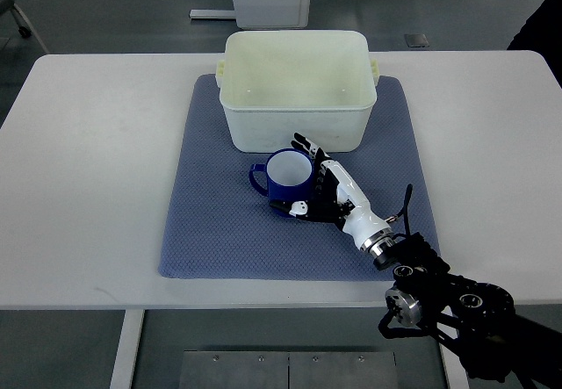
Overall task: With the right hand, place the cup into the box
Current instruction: 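Close the right hand fingers around the blue mug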
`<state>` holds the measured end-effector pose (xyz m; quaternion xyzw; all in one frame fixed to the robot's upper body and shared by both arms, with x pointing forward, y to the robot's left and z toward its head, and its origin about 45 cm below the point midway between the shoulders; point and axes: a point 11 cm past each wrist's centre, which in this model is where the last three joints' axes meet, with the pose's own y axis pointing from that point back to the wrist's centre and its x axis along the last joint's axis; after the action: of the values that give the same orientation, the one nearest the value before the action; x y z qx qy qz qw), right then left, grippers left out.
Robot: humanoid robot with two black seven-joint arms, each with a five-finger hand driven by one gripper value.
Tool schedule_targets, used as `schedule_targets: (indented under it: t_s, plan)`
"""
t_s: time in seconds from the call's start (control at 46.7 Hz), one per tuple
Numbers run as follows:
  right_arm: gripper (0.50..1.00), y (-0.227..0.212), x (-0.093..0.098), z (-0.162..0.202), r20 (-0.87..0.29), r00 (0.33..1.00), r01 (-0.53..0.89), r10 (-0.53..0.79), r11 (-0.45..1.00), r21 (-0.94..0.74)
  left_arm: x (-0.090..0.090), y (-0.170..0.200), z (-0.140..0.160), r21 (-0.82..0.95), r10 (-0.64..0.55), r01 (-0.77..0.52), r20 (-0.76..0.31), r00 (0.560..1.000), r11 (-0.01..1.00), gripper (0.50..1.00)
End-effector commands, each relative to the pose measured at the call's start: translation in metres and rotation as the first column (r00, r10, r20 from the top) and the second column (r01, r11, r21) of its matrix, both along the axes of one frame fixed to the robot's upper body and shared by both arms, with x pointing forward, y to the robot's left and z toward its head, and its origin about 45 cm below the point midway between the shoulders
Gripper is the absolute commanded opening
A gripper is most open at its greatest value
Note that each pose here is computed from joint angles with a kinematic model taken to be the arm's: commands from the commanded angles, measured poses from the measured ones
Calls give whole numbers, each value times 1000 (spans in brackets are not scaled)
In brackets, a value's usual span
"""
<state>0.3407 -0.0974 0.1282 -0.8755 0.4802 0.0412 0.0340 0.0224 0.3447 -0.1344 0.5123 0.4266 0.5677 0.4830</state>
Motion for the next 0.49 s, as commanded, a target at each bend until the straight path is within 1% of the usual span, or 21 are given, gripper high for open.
schedule_targets:
  t_s: [0.0, 0.278, 0.364, 0.471]
  plan:
    - [998, -1, 1, -1, -1, 1000, 5, -5, 1000, -5, 0, 0, 0, 2, -2, 2, -1, 1000, 1000, 1000]
    - [983, -1, 1, -3, -2, 1000, 13, -13, 1000, -9, 0, 0, 0, 0, 1, -1, 0, 1000, 1000, 1000]
    - [962, -1, 1, -2, 0, 1000, 16, -16, 1000, -12, 0, 0, 0, 0, 1, -1, 0, 1000, 1000, 1000]
    - [918, 0, 1, -3, -2, 1000, 19, -19, 1000, -9, 0, 0, 0, 0, -2, 2, -1, 1000, 1000, 1000]
